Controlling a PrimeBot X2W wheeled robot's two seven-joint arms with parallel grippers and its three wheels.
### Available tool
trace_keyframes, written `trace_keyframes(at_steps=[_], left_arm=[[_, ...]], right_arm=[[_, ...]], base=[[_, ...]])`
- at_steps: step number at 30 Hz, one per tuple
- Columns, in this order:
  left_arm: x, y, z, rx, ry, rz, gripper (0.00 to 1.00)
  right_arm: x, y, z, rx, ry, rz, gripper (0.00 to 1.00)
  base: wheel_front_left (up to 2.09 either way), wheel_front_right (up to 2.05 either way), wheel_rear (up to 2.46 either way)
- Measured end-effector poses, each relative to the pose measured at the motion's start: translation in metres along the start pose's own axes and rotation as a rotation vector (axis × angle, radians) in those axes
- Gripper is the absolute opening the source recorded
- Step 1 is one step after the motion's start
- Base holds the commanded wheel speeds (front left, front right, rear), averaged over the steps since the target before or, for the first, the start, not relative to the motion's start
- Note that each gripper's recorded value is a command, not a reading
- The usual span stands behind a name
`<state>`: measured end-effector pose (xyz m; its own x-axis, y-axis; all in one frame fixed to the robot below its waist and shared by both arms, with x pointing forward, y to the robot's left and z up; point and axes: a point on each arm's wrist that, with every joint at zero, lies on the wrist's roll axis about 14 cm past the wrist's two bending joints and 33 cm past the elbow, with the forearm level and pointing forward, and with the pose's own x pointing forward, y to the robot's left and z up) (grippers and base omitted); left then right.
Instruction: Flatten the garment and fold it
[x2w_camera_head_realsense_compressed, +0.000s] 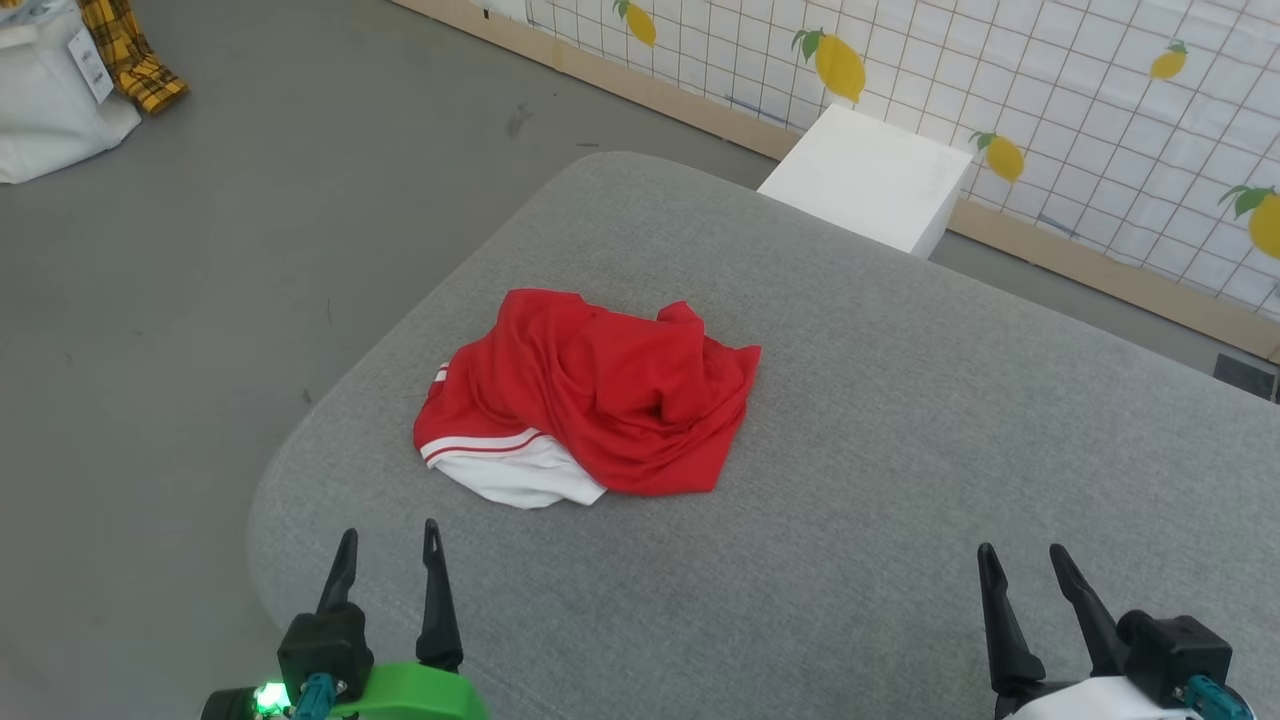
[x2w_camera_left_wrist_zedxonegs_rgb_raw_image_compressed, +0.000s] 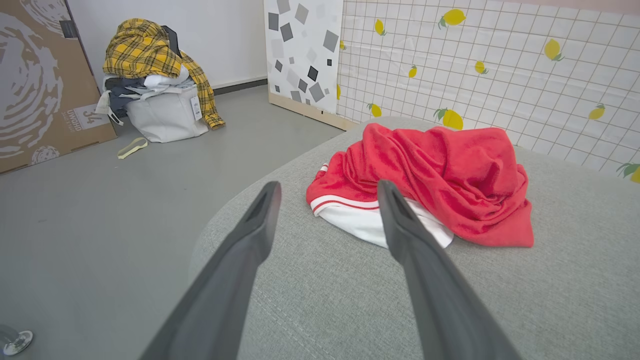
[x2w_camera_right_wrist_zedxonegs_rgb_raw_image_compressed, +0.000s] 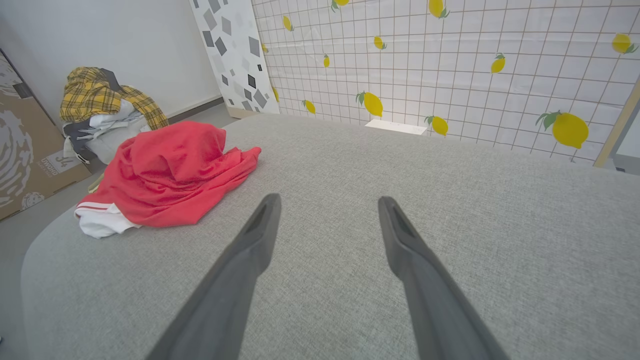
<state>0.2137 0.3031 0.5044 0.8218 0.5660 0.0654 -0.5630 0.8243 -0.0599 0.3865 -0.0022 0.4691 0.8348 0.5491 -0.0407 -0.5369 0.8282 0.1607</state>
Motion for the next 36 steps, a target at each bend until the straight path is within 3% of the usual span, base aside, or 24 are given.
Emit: trace_keyframes(at_steps=[5,11,13,20,27,31,36], left_arm=[[0.011,-0.01,-0.002,-0.031,0.01,-0.032,1.0],[0.07,-0.035,0.026,-0.087,-0.011,-0.096,1.0],[0.091,-0.047,0.025,-0.105,0.045,-0.119,1.0],[0.141,-0.072,-0.026,-0.138,0.439,-0.118,1.0],[0.134,-0.092,-0.098,-0.082,0.854,-0.099,1.0],[0.117,-0.096,-0.134,-0.034,1.014,-0.073,1.0],[0.111,-0.102,-0.151,-0.019,1.084,-0.076,0.97]], right_arm=[[-0.002,-0.002,-0.007,0.008,0.013,-0.005,1.0],[-0.008,-0.015,-0.011,0.0,0.02,-0.043,1.0],[-0.011,-0.022,-0.013,-0.007,0.025,-0.064,1.0],[-0.02,-0.053,-0.015,-0.031,0.035,-0.15,1.0],[-0.03,-0.085,-0.021,-0.036,0.06,-0.243,1.0],[-0.035,-0.096,-0.028,-0.028,0.081,-0.276,1.0],[-0.038,-0.103,-0.038,-0.015,0.109,-0.298,1.0]], base=[[0.0,0.0,0.0],[0.0,0.0,0.0],[0.0,0.0,0.0],[0.0,0.0,0.0],[0.0,0.0,0.0],[0.0,0.0,0.0],[0.0,0.0,0.0]])
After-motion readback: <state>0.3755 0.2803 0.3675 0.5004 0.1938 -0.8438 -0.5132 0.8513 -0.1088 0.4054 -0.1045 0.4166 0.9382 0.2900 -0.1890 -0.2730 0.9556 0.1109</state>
